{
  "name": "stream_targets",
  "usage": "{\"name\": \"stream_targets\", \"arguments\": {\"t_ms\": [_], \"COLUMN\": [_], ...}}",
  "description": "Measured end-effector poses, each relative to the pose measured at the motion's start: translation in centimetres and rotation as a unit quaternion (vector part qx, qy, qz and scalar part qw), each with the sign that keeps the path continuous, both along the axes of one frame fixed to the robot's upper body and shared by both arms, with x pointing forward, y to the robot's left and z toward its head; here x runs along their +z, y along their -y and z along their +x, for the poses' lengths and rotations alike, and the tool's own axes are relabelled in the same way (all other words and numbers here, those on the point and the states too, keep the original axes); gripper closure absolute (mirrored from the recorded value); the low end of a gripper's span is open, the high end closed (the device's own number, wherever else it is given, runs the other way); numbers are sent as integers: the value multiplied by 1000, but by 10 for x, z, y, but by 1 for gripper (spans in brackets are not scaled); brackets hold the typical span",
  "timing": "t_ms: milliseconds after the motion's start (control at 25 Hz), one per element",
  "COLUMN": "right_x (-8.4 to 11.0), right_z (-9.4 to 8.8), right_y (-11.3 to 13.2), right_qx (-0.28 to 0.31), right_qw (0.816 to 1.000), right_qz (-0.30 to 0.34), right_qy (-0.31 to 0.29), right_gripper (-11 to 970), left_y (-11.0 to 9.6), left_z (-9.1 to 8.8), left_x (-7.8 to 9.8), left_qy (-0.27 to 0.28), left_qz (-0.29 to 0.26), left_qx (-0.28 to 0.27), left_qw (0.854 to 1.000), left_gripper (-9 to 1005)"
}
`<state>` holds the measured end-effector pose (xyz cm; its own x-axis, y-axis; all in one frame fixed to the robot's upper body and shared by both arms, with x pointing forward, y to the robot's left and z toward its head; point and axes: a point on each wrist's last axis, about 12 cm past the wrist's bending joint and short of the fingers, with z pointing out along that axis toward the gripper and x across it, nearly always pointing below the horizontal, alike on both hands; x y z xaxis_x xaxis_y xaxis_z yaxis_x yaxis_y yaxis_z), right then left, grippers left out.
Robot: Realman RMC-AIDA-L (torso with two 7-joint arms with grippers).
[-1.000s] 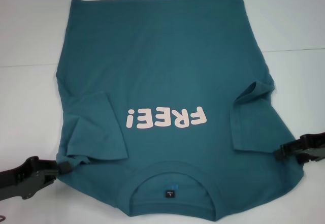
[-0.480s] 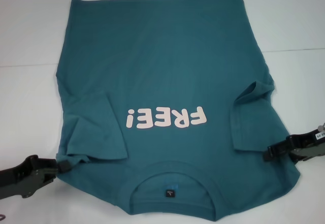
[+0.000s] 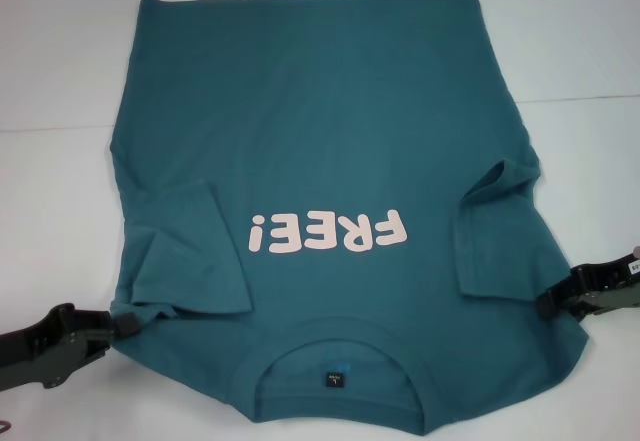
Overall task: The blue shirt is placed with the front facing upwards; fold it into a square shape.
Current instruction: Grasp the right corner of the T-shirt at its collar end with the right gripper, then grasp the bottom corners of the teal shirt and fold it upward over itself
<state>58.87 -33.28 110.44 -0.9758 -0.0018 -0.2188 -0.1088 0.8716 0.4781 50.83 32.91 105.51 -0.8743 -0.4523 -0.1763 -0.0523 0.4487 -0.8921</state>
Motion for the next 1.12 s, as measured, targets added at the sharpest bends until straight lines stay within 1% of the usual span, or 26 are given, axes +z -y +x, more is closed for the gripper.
{"name": "stream_targets", "arguments": {"t_ms": [200,440,640,800,920,1120], "right_x": [1,1,8,15,19,18], "right_z": [-1,-2,-5,-12,-20,-34], "right_y": [1,5,9,15,23,32], "right_qx": [3,8,16,23,32,46], "right_qw": [1000,1000,1000,1000,999,998], "right_qz": [-1,-6,-10,-10,-14,-24], "right_qy": [-2,-6,-9,-14,-23,-47], "right_gripper": [568,801,943,943,943,943], "left_y": [0,0,-2,-3,-4,-8], "left_z": [0,-1,-3,-6,-12,-24], "left_x": [0,0,1,3,6,7], "left_qy": [-1,-3,-3,-6,-14,-26], "left_qz": [0,2,4,10,30,45], "left_qx": [-1,-10,-16,-33,-71,-107], "left_qw": [1000,1000,1000,999,997,993], "left_gripper": [959,959,959,959,959,960]}}
